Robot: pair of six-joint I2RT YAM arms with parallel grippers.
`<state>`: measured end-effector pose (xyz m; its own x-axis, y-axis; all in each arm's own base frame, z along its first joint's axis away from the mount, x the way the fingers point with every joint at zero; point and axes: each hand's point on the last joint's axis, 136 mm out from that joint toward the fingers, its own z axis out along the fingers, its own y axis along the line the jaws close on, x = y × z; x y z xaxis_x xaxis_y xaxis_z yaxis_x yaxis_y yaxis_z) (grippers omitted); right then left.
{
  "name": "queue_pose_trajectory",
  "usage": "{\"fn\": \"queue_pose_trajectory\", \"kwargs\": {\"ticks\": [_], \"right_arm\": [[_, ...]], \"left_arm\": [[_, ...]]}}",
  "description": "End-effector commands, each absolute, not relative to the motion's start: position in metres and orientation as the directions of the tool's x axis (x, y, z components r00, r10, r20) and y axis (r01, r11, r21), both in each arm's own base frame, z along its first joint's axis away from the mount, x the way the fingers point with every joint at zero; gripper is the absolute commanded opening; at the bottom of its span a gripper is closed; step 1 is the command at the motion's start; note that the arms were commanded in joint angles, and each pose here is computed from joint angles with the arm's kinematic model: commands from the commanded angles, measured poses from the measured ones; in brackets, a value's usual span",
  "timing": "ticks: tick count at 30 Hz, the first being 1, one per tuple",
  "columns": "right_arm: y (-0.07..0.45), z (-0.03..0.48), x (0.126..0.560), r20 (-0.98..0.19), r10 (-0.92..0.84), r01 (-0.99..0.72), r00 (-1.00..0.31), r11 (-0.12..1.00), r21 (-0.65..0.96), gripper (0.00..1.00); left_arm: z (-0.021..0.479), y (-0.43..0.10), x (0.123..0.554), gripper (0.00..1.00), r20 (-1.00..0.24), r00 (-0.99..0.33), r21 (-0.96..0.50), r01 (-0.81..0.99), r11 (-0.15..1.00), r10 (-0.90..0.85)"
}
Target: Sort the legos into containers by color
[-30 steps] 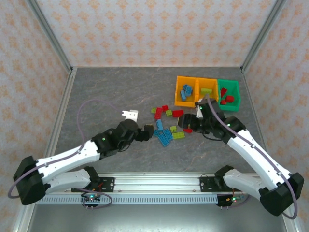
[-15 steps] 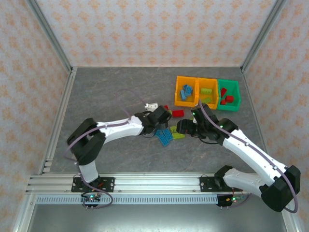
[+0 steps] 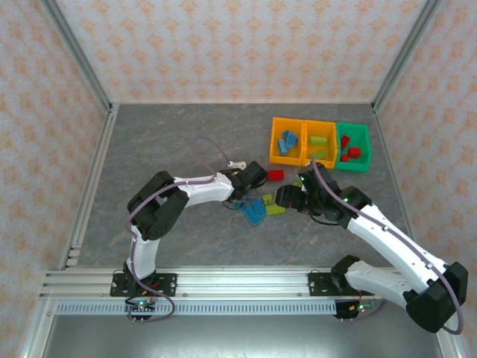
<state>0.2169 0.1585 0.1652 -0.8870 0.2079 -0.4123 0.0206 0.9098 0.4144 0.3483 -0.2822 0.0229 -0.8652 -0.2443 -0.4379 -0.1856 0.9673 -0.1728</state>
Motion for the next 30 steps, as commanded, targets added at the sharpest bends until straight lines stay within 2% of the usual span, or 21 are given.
{"fn": "queue_pose_trajectory", "kwargs": {"ticks": [1,5,9,14,22,26,30], "right_arm": [[0.153,0.173,0.221,-0.444,0.241,0.044,-0.863,0.911,0.41,0.78],[0.148,0.18,0.226,-0.468,0.283,0.072,-0.837,0.905,0.419,0.78],[0.134,0.195,0.231,-0.527,0.365,0.119,-0.767,0.889,0.443,0.78],[0.099,0.207,0.229,-0.605,0.473,0.214,-0.64,0.866,0.451,0.8],[0.081,0.212,0.211,-0.614,0.497,0.238,-0.613,0.857,0.457,0.81],[0.078,0.212,0.207,-0.613,0.501,0.24,-0.611,0.855,0.46,0.81],[0.078,0.21,0.208,-0.611,0.507,0.245,-0.608,0.852,0.463,0.81]], "left_arm": [[0.054,-0.287,0.342,0.24,-0.446,-0.861,-0.233,-0.154,0.96,-0.246],[0.115,-0.311,0.337,0.19,-0.509,-0.834,-0.324,-0.045,0.945,-0.214],[0.161,-0.329,0.352,0.19,-0.613,-0.769,-0.316,0.03,0.948,-0.18],[0.177,-0.348,0.41,0.18,-0.727,-0.676,-0.195,0.042,0.98,-0.116],[0.189,-0.374,0.512,0.2,-0.825,-0.561,-0.101,0.034,0.994,-0.065],[0.195,-0.387,0.541,0.31,-0.85,-0.526,-0.091,0.079,0.993,-0.036],[0.212,-0.391,0.546,0.44,-0.862,-0.504,-0.118,0.104,0.987,-0.05]]}}
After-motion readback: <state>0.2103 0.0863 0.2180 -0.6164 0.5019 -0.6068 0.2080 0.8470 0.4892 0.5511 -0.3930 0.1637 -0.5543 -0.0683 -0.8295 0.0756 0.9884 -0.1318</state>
